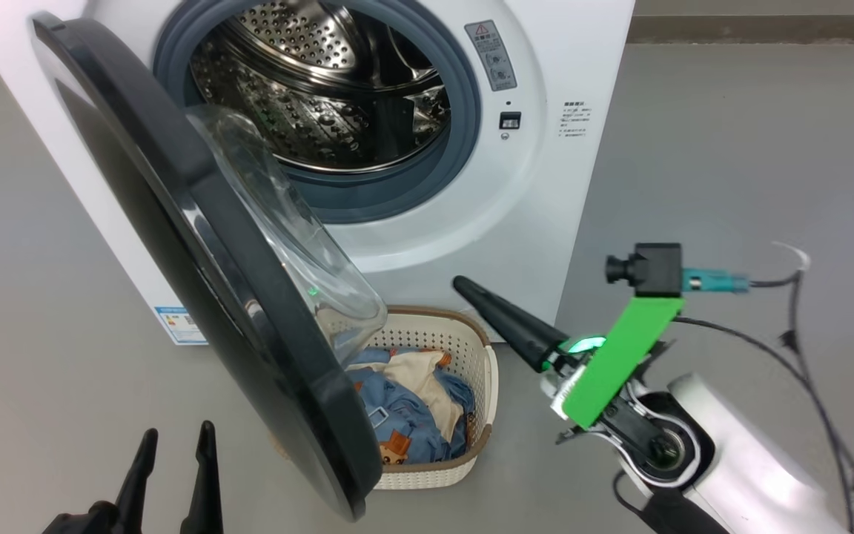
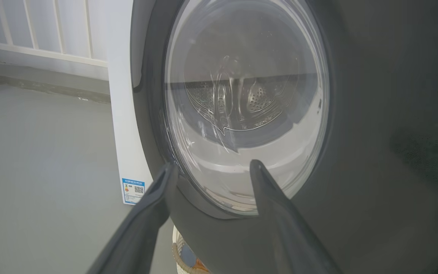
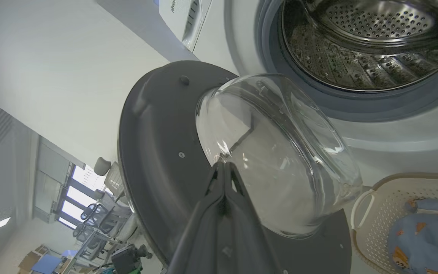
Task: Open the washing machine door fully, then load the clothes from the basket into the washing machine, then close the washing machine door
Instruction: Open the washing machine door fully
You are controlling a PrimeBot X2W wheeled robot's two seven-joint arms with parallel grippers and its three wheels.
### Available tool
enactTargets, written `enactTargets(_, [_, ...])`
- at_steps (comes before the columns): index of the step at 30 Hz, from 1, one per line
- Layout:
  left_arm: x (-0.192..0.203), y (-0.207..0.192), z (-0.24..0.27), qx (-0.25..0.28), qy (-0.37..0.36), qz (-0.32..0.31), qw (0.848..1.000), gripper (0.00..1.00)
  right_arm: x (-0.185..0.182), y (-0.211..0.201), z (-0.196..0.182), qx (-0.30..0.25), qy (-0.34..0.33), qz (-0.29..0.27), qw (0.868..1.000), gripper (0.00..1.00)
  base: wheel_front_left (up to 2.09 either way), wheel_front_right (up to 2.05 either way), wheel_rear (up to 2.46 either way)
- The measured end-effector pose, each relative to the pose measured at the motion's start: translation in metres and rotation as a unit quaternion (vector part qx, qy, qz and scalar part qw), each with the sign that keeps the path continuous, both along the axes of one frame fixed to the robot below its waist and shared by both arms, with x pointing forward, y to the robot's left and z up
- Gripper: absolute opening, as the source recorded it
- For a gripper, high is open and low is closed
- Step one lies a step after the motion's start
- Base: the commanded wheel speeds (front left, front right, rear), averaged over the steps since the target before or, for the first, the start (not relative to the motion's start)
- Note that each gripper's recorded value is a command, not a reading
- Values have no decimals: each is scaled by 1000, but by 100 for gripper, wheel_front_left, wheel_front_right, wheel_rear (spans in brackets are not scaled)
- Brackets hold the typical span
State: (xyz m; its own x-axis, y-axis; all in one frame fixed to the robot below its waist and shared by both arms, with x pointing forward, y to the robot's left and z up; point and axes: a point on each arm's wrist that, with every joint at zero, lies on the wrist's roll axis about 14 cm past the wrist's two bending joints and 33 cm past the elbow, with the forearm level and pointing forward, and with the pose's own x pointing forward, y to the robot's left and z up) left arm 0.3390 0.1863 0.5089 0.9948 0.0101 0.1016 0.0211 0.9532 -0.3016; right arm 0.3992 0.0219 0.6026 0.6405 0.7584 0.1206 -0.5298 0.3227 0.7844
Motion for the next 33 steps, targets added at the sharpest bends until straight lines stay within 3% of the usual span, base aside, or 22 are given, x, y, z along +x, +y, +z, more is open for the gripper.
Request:
enactTargets(2, [1,0,1,0,-1,-1,1000,100,3,-11,-3,-21,-29,-28,999,100,0,0,0])
enactTargets(7, [1,-2,2,0,-3,-3,1000,100,8,-35,-12,-67,-82,-81,991,100,0,0,0])
enactTargets(17, [-2,-3,0,0,-1,-6,1000,100,19,-94,-39,-173,-149,-166,959,100,0,0,0])
enactTargets(33, [0,-7,2,0,-3,-12,1000,100,0,-179,-65,-271,-181,-312,892,100,0,0,0])
